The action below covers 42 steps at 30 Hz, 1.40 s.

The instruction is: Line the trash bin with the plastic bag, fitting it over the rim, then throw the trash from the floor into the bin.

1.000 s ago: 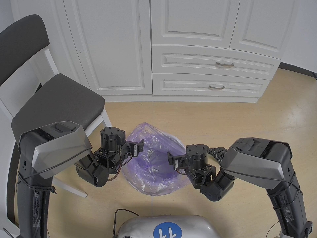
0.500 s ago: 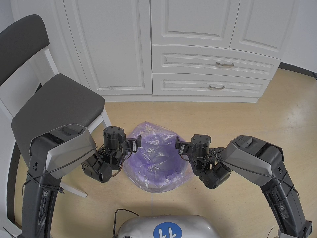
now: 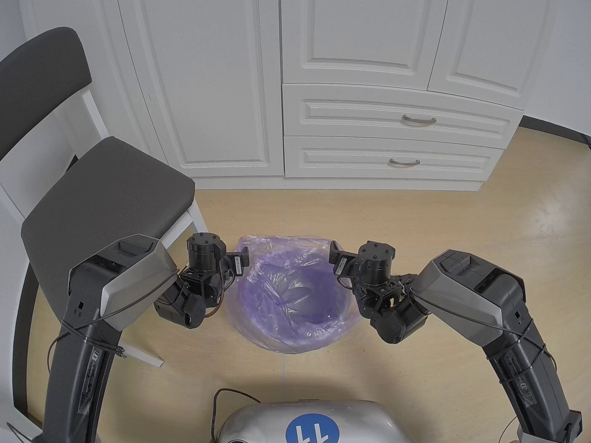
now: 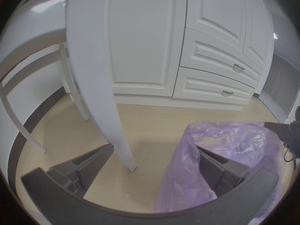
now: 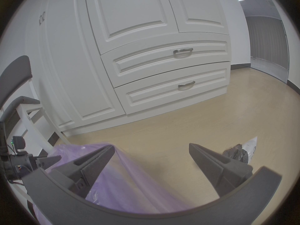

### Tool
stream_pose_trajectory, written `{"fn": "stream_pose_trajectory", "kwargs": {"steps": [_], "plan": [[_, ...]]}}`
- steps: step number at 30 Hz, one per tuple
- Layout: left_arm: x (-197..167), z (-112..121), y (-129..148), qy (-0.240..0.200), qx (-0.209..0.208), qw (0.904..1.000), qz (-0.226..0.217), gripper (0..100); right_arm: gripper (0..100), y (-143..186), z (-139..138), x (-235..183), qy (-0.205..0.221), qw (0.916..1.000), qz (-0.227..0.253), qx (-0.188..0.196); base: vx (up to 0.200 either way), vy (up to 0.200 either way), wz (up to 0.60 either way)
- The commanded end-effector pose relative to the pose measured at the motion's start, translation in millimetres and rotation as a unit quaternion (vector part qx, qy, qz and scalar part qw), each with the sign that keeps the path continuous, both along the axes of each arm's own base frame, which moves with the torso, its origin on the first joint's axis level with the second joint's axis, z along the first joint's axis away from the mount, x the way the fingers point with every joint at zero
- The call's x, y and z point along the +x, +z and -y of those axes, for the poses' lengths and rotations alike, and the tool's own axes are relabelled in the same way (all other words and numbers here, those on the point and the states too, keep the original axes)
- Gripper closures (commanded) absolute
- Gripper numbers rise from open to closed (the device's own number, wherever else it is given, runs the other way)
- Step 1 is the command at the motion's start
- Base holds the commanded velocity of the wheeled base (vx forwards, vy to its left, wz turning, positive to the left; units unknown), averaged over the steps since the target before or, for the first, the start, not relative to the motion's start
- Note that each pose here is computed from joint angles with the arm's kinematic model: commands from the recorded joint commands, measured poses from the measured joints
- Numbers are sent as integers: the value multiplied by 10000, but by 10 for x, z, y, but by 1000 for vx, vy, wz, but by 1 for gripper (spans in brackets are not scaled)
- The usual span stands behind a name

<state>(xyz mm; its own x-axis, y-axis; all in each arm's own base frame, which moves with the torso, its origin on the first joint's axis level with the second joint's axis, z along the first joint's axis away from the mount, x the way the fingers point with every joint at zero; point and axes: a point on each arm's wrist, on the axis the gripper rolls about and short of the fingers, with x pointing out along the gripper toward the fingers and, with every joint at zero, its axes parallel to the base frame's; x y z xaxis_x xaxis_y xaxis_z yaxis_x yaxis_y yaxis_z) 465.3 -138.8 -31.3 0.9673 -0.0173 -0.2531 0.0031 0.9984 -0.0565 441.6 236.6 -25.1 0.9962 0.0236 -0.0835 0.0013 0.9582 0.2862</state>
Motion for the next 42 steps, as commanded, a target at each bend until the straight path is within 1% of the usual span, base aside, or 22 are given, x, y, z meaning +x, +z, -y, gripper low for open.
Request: {"fn": "stream_pose_trajectory", "kwargs": {"steps": [1, 3, 4, 5, 7, 9, 11, 14, 17, 18, 19, 20, 21, 24, 27, 30, 35, 38, 41, 42], "plan": [[74, -105, -174, 166, -49, 9998, -83, 0, 0, -6, 29, 47, -53, 10000, 51, 60, 0, 0, 0], [67, -100, -162, 182, -138, 9997, -83, 0, 0, 33, 30, 29, -47, 9999, 58, 79, 0, 0, 0], [46, -75, -119, 185, -266, 9994, -77, 0, 0, 190, 21, -49, -1, 9999, 84, 95, 0, 0, 0], [35, -62, -89, 172, -307, 9994, -72, 0, 0, 255, 29, -97, 61, 9999, 48, 72, 0, 0, 0], [-30, -34, 24, 108, -329, 9994, -68, 0, 0, 455, 77, -237, 220, 9997, -19, 57, 0, 0, 0], [-97, -22, 98, 41, -330, 9994, -103, 0, 0, 512, 130, -299, 366, 9993, -102, 17, 0, 0, 0], [-174, 45, 184, -58, -331, 9994, -107, 0, 0, 535, 194, -276, 380, 9991, -189, -15, 0, 0, 0], [-292, 163, 262, -218, -321, 9992, -134, 0, 0, 501, 312, -226, 276, 9985, -455, -119, 0, 0, 0], [-374, 260, 341, -348, -345, 9988, -88, 0, 0, 473, 359, -283, 372, 9959, -775, -262, 0, 0, 0], [-374, 260, 341, -348, -345, 9988, -88, 0, 0, 473, 359, -283, 372, 9959, -775, -262, 0, 0, 0], [-398, 288, 371, -388, -355, 9986, -61, 0, 0, 440, 404, -398, 648, 9893, -1241, -397, 0, 0, 0], [-398, 288, 371, -388, -355, 9986, -61, 0, 0, 440, 404, -398, 648, 9893, -1241, -397, 0, 0, 0], [-401, 287, 375, -388, -355, 9986, -61, 0, 0, 422, 403, -437, 775, 9851, -1464, -455, 0, 0, 0], [-401, 272, 368, -372, -350, 9987, -75, 0, 0, 363, 431, -469, 809, 9806, -1700, -549, 0, 0, 0], [-418, 280, 359, -388, -332, 9986, -104, 0, 0, 287, 456, -488, 791, 9707, -2145, -740, 0, 0, 0], [-421, 278, 355, -382, -320, 9987, -109, 0, 0, 251, 471, -443, 745, 9699, -2199, -729, 0, 0, 0], [-411, 267, 355, -369, -316, 9988, -101, 0, 0, 221, 607, -212, 468, 9760, -2060, -524, 0, 0, 0], [-411, 267, 348, -369, -313, 9988, -108, 0, 0, 188, 656, -145, 360, 9769, -2047, -497, 0, 0, 0], [-411, 267, 341, -369, -311, 9988, -116, 0, 0, 159, 668, -140, 363, 9759, -2093, -496, 0, 0, 0], [-408, 268, 337, -369, -311, 9988, -116, 0, 0, 108, 655, -148, 396, 9745, -2152, -506, 0, 0, 0]]}}
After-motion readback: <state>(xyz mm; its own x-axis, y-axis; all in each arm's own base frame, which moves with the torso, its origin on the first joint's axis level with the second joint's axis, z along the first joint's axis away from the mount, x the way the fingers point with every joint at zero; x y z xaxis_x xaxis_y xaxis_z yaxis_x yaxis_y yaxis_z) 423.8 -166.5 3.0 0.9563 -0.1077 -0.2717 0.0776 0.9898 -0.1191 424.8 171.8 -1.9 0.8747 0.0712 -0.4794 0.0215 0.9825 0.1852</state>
